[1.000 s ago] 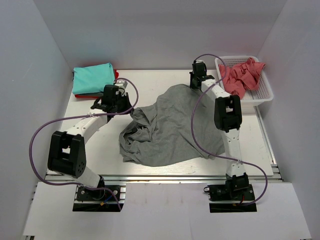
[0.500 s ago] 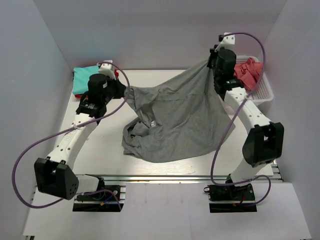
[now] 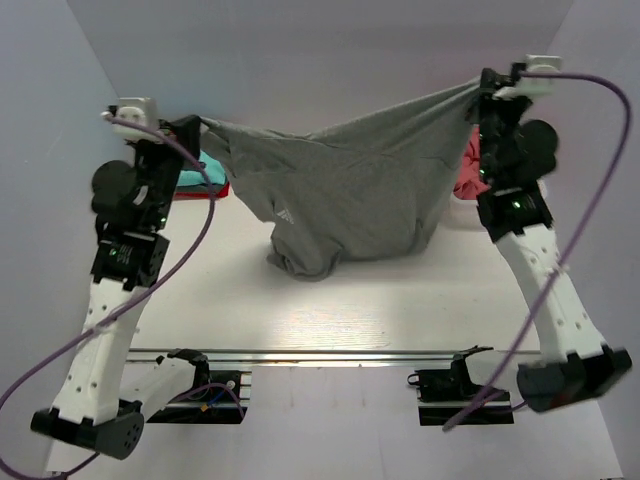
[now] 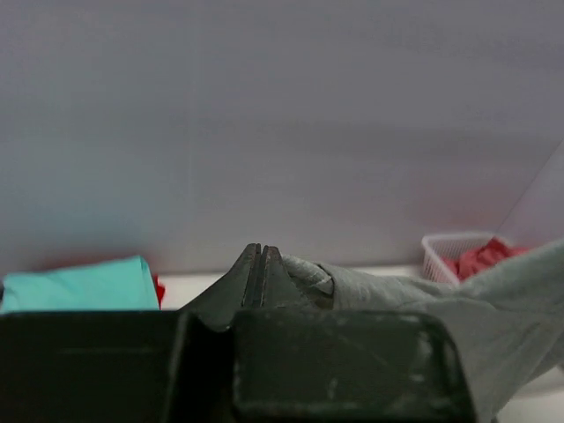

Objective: Fold and stack the t-shirts
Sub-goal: Flatten out the tshirt

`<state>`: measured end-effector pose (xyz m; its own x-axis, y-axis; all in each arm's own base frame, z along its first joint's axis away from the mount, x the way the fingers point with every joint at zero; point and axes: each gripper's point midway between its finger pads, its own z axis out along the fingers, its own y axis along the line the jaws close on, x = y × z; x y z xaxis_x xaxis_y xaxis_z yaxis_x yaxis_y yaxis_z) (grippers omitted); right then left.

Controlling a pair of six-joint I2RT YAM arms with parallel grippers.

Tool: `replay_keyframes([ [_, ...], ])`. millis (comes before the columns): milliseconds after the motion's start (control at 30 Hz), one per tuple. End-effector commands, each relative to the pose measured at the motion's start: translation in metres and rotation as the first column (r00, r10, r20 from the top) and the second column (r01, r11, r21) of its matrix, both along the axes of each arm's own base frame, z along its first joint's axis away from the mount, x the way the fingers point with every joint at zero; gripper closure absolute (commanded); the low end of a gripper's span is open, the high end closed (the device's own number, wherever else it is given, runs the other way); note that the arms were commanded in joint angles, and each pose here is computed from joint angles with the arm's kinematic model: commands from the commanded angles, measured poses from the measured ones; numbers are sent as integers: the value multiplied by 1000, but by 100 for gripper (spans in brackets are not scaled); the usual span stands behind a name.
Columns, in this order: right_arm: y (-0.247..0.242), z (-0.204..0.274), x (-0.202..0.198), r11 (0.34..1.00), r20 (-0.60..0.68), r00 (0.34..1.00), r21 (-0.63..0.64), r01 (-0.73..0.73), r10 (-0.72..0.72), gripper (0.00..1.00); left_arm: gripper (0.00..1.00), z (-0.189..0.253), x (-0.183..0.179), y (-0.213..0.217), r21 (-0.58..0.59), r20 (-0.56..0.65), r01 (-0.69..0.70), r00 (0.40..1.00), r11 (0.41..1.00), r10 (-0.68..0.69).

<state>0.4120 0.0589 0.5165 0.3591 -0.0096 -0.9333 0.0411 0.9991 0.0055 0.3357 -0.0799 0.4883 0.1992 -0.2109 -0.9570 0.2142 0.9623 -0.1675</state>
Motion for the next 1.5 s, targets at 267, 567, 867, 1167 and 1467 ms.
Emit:
replay_keyframes([
  [267, -16, 145, -181, 987, 377, 913, -81, -136, 156, 100, 100, 155, -131, 35, -8, 413, -28, 910, 1000, 29],
  [567, -12, 192, -285, 950, 486, 817, -184, -253, 312, 100, 100, 228, -223, 55, -16, 587, -34, 808, 999, 37],
  [867, -8, 178, -256, 954, 446, 844, -159, -253, 298, 100, 100, 238, -166, 43, 7, 554, -54, 832, 998, 42],
  [1167, 19, 1, -36, 985, -6, 985, 1, -171, 171, 100, 100, 57, 109, 31, 128, 53, -296, 955, 946, 292],
  [1467, 67, -227, 103, 977, -484, 848, 106, -187, 215, 100, 95, -188, 283, 12, 299, -379, -225, 864, 927, 332],
])
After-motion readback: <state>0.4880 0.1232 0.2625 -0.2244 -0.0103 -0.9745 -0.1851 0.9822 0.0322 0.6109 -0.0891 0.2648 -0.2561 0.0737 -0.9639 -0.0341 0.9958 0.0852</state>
